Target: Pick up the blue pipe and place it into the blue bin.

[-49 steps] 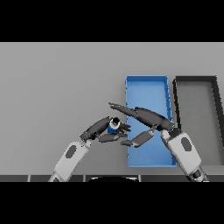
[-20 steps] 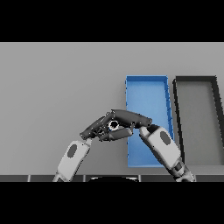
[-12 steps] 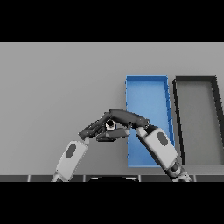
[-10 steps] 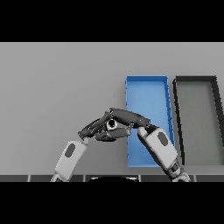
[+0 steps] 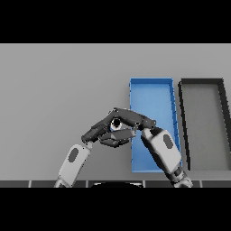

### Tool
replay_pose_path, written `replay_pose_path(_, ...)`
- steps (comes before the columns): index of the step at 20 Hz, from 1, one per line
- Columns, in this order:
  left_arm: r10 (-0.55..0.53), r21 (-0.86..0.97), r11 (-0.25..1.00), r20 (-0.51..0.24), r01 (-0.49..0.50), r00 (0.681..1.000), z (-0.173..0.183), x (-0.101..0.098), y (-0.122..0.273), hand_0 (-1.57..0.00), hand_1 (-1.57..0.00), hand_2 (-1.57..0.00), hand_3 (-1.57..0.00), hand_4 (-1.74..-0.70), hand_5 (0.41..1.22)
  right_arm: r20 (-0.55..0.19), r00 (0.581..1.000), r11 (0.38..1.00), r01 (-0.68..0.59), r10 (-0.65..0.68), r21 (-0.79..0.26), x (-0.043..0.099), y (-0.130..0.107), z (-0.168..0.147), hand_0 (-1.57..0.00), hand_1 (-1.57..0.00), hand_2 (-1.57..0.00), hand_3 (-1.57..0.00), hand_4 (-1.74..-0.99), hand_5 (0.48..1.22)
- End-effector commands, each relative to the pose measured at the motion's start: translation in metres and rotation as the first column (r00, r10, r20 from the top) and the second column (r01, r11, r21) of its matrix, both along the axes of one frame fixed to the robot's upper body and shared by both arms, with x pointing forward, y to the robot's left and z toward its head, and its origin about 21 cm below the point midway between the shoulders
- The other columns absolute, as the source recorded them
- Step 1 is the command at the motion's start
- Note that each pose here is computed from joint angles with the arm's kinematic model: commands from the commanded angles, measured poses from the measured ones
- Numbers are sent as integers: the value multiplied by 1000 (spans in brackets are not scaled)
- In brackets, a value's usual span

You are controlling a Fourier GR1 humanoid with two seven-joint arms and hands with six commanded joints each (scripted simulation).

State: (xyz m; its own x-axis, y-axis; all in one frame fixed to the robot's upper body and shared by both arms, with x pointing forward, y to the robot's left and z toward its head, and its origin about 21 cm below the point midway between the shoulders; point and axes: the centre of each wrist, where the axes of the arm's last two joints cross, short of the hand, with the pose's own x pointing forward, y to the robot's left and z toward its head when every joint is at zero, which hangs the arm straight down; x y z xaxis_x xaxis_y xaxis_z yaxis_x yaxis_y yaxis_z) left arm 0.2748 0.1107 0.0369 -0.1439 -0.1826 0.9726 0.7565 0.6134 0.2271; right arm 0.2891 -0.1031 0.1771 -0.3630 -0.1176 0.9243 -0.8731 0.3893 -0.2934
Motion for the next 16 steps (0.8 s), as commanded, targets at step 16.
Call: replay_pose_path(16, 10, -4, 1000, 30, -10, 999, 9, -6, 10, 0, 0, 0, 1, -950, 470, -75, 942, 921, 336, -327, 198, 75, -63, 126, -1571, -1571, -1571, -1571, -1498, 1221)
